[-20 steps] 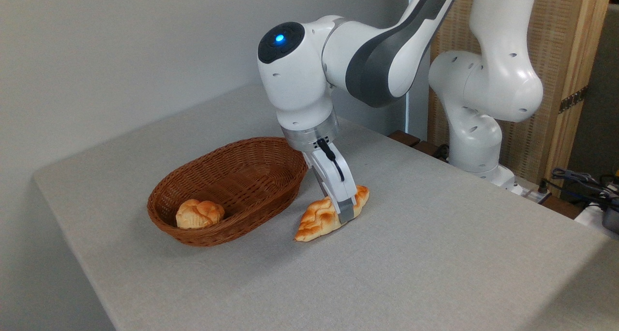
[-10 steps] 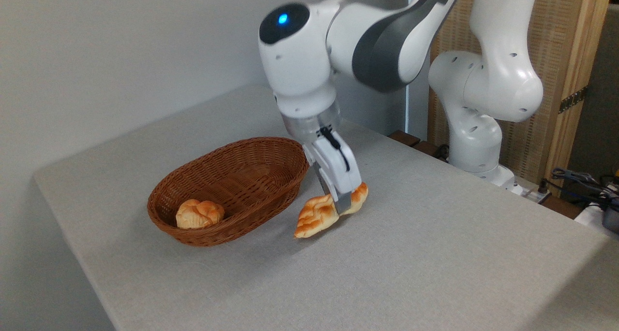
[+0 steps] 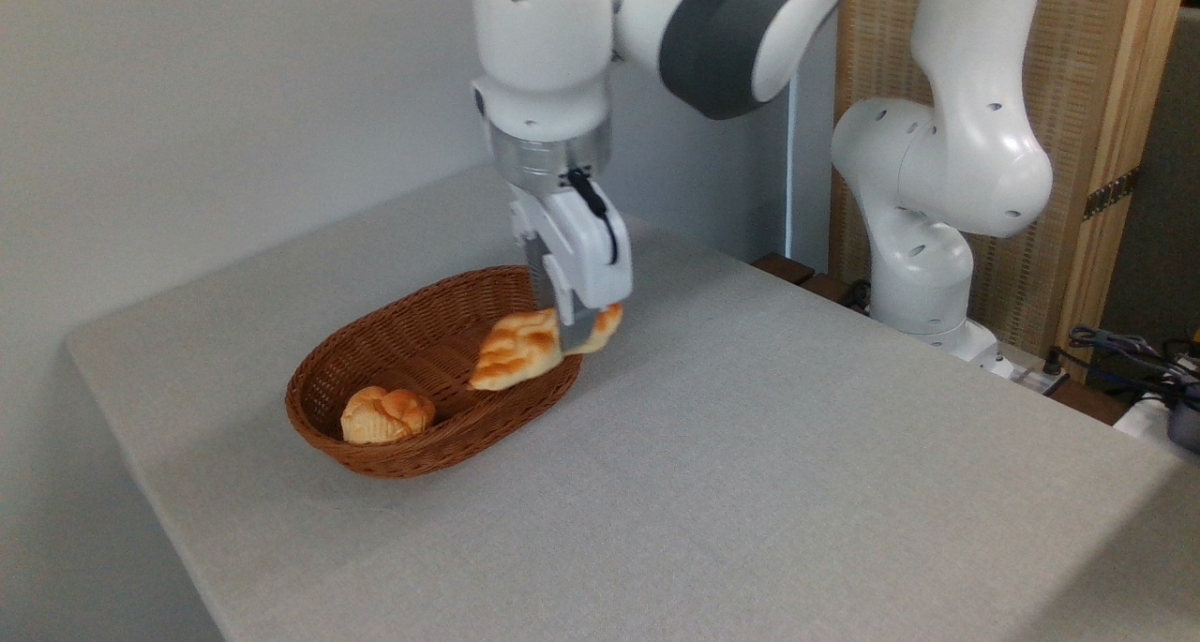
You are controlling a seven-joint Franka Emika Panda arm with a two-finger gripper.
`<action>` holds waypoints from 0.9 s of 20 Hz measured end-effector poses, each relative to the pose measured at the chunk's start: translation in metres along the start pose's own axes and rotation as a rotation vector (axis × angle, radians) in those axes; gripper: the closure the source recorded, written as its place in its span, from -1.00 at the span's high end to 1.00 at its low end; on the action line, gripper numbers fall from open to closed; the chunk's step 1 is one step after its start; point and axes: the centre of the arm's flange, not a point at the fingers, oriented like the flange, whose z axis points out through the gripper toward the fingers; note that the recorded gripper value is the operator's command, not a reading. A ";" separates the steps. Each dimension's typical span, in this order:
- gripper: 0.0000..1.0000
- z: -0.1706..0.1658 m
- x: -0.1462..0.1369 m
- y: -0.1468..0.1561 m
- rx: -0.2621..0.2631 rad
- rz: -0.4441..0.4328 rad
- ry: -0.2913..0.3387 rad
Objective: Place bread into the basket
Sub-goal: 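Carry the braided loaf over the wicker basket and lower it in, then open the gripper to release the loaf beside the round roll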
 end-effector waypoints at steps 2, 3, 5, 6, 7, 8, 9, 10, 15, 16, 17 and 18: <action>0.66 0.013 0.025 0.005 0.027 -0.036 -0.001; 0.85 0.022 0.038 0.008 0.037 -0.062 -0.004; 1.00 0.038 0.054 0.011 0.042 -0.118 -0.011; 1.00 0.044 0.058 0.011 0.040 -0.136 -0.016; 1.00 0.047 0.060 0.011 0.037 -0.145 -0.020; 1.00 0.049 0.061 0.011 0.034 -0.146 -0.023; 1.00 0.050 0.062 0.012 0.034 -0.145 -0.024; 1.00 0.050 0.062 0.012 0.034 -0.145 -0.024; 1.00 0.049 0.063 0.012 0.035 -0.144 -0.023; 1.00 0.049 0.063 0.012 0.035 -0.144 -0.022; 1.00 0.048 0.063 0.012 0.036 -0.144 -0.022; 1.00 0.048 0.063 0.012 0.036 -0.144 -0.021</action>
